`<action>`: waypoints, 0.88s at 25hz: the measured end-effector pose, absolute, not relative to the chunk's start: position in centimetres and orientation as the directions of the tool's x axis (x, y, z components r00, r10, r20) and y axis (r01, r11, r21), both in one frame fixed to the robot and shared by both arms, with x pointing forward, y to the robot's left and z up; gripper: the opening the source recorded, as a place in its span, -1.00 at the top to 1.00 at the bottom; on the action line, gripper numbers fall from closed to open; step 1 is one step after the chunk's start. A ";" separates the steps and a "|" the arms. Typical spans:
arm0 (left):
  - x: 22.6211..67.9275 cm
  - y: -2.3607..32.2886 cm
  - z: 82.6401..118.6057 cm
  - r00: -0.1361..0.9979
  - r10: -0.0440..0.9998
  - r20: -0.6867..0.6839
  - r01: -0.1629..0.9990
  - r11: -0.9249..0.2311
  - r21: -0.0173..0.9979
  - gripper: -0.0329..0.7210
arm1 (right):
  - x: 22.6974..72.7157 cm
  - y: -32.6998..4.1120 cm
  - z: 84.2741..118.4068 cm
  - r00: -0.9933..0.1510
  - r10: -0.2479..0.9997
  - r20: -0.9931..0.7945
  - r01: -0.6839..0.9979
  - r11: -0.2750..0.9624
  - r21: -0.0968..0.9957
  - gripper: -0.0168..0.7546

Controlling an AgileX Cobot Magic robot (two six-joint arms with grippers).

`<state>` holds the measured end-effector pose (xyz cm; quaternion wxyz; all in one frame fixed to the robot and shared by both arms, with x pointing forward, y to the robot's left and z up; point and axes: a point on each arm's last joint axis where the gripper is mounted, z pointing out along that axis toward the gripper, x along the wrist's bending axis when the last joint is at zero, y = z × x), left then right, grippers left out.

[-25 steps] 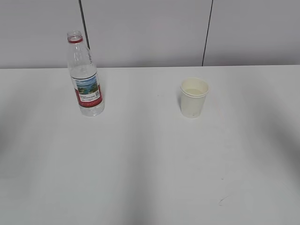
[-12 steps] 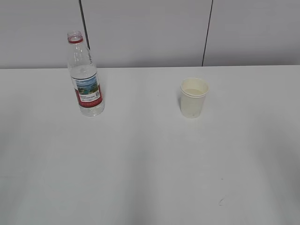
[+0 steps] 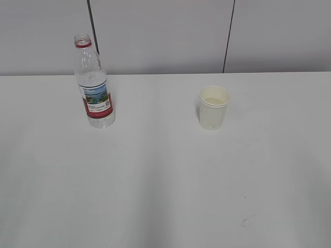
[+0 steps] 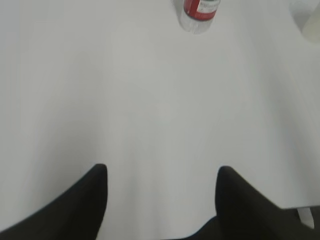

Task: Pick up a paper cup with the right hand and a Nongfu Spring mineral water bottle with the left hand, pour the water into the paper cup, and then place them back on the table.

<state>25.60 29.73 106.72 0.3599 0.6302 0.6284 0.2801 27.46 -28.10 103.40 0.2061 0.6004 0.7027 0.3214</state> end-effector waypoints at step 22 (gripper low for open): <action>22.6 29.9 106.3 0.110 0.993 -0.042 0.418 -0.008 0.908 -0.11 | 23.5 -28.4 103.6 -0.231 0.973 -0.002 0.491 0.118 0.863 -0.55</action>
